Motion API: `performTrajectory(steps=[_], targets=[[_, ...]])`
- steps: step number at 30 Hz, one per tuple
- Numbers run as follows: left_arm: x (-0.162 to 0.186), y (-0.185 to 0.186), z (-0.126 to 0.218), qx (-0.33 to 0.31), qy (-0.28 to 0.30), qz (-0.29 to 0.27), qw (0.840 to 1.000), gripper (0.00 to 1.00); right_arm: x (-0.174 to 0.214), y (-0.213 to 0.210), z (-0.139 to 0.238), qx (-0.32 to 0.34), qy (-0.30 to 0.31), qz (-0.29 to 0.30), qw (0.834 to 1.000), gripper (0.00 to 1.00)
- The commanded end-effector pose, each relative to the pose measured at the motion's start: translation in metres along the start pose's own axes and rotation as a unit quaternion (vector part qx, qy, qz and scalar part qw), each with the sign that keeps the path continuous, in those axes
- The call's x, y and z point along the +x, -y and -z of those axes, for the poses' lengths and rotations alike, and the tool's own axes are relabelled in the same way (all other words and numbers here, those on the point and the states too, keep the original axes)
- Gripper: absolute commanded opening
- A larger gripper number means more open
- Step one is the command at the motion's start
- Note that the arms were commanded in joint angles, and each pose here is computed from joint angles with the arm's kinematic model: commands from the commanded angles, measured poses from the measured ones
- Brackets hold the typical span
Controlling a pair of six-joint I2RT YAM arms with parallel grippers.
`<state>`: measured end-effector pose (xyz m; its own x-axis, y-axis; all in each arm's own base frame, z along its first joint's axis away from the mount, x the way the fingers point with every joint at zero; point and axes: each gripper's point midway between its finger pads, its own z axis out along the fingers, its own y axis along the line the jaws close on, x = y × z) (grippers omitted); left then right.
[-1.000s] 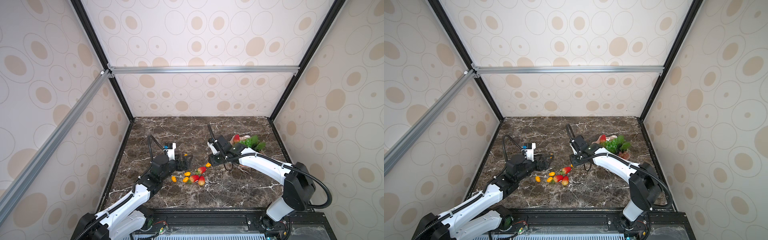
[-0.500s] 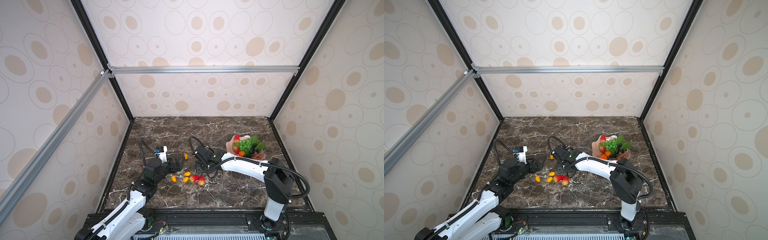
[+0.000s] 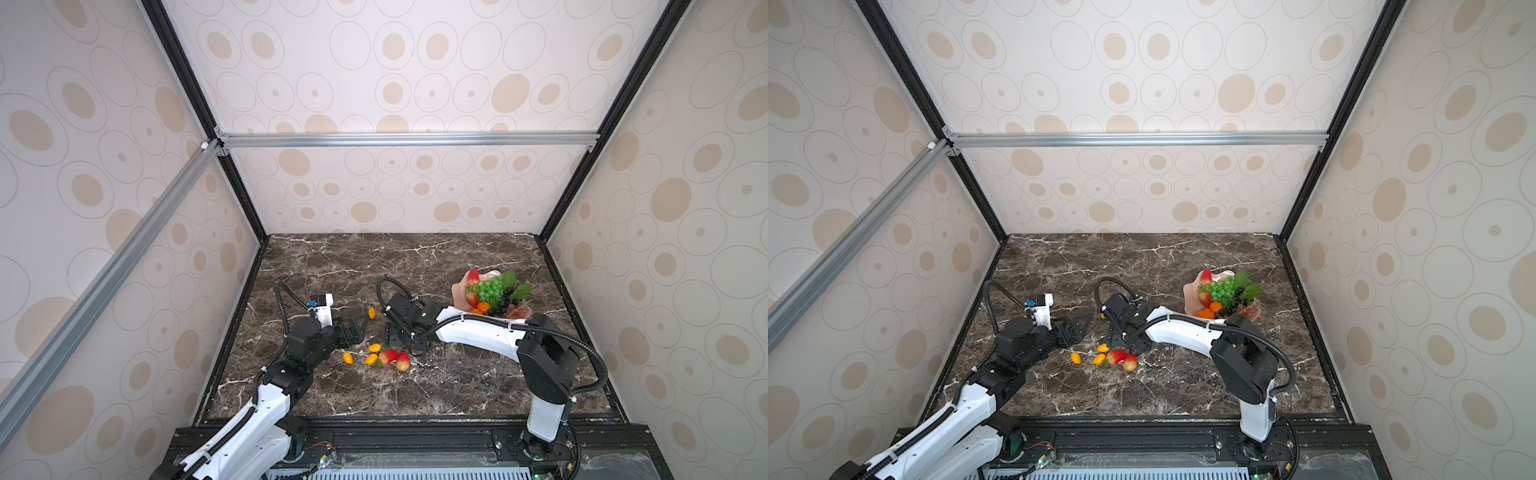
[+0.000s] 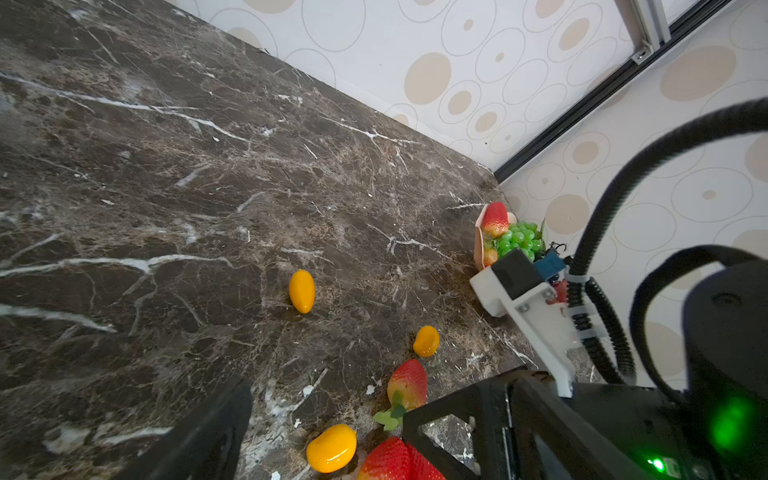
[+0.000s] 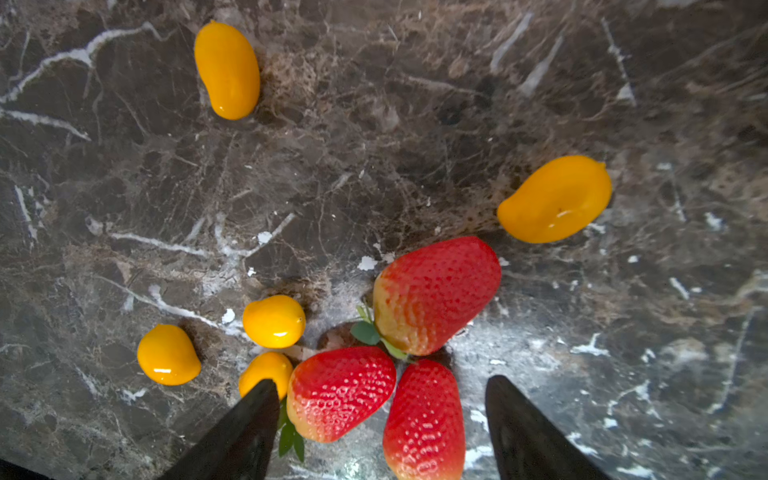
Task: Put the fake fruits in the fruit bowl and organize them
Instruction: 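Move the right gripper back over the loose strawberries on the table, then lower the right gripper onto a red strawberry and close on it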
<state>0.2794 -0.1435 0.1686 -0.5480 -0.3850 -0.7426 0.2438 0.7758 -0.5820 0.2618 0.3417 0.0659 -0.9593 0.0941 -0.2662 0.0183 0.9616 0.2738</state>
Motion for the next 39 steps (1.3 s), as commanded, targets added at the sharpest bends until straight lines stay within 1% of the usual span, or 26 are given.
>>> performTrajectory(steps=[1, 4, 12, 22, 27, 34, 39], targets=[[-0.006, 0.001, 0.004, 0.003, 0.009, 0.001, 1.0, 0.99, 0.005, 0.003, -0.011, 0.003, -0.016, -0.027, 1.0, 0.81], [-0.005, 0.001, 0.004, 0.003, 0.009, 0.0, 1.0, 0.99, 0.008, 0.004, -0.02, 0.001, -0.03, -0.034, 0.999, 0.81], [-0.005, 0.002, 0.002, 0.007, 0.004, -0.002, 1.0, 0.99, 0.007, 0.007, -0.031, 0.007, -0.035, -0.038, 0.999, 0.81], [-0.003, 0.0, 0.004, 0.005, 0.005, 0.0, 1.0, 0.99, 0.003, 0.007, -0.047, 0.025, -0.039, -0.022, 0.999, 0.78], [-0.004, 0.0, 0.005, 0.005, 0.007, 0.0, 1.0, 0.99, -0.001, 0.014, -0.055, 0.056, -0.036, -0.004, 0.998, 0.76], [-0.004, 0.0, 0.004, 0.008, 0.007, 0.0, 1.0, 0.99, -0.003, 0.051, -0.057, 0.15, -0.022, 0.035, 0.988, 0.71], [-0.003, 0.0, 0.004, 0.009, 0.006, 0.001, 1.0, 0.99, 0.002, 0.057, -0.054, 0.15, -0.025, 0.044, 0.987, 0.71]])
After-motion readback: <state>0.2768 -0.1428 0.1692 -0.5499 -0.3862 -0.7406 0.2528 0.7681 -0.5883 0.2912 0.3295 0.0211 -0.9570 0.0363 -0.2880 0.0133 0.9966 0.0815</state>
